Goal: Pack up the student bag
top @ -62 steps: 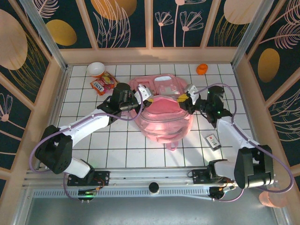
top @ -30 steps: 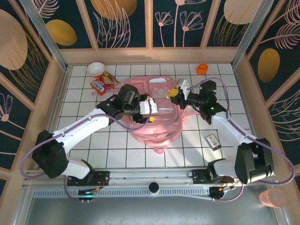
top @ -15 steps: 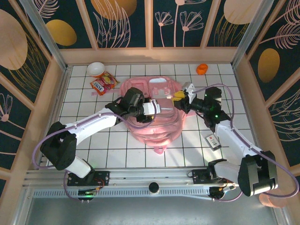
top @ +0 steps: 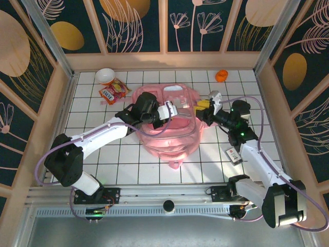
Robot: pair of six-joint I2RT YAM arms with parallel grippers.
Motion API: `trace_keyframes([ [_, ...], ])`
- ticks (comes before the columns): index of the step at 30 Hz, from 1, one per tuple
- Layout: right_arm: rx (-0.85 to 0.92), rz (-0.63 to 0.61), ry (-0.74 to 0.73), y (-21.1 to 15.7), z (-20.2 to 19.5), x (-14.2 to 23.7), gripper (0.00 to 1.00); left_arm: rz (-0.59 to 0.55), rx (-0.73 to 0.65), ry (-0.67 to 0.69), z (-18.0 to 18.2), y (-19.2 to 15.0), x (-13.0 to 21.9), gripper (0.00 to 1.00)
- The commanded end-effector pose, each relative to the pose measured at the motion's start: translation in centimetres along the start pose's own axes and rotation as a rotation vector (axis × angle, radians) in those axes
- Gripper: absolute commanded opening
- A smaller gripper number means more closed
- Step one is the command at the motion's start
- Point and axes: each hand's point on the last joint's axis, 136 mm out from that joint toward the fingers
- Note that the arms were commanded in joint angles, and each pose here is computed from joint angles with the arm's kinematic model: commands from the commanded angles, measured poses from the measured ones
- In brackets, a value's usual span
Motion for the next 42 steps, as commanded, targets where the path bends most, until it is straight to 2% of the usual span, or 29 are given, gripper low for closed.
trace_keyframes([
  [1,-0.101,0.010,-0.035,-0.5,-0.4,0.4,0.34,-0.024,0.023,-0.067,-1.1,1.0,0.6,0.04],
  [3,-0.188,0.026,-0.049,-1.3,-0.5,0.4,0.35,-0.018,0.074,-0.081,-1.6,0.4,0.6,0.00],
  [9,-0.511,0.090,-0.204,-4.6,-2.3,0.8,0.42,-0.058,0.280,0.002,-0.7,-0.5,0.6,0.00],
  [14,-0.669,0.154,-0.230,-6.1,-2.4,0.6,0.47,-0.091,0.410,0.125,1.5,-0.4,0.7,0.00],
  [17,-0.751,0.209,-0.289,-6.9,-3.2,0.6,0.51,-0.144,0.473,0.133,2.0,0.8,1.1,0.00],
  [22,-0.838,0.270,-0.333,-7.5,-3.7,0.6,0.56,-0.231,0.579,0.157,3.0,2.6,2.2,0.00],
  [29,-0.940,0.407,-0.597,-9.9,-6.0,3.3,0.58,-0.275,0.648,0.180,3.9,4.0,3.4,0.00],
  [36,-1.002,0.558,-0.683,-11.4,-6.0,4.8,0.60,-0.335,0.715,0.192,4.4,5.2,4.7,0.00],
  [42,-1.043,0.651,-0.753,-12.8,-6.3,6.7,0.61,-0.339,0.728,0.184,4.4,5.4,4.7,0.00],
])
Point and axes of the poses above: each hand's point on the last joint's axis, 136 mm out from that joint toward the fingers, its own x axis back along the fingers, its own z axis along the line the jaws close on, y = z × x, and after that the axes turned 10 degrees about x, right-handed
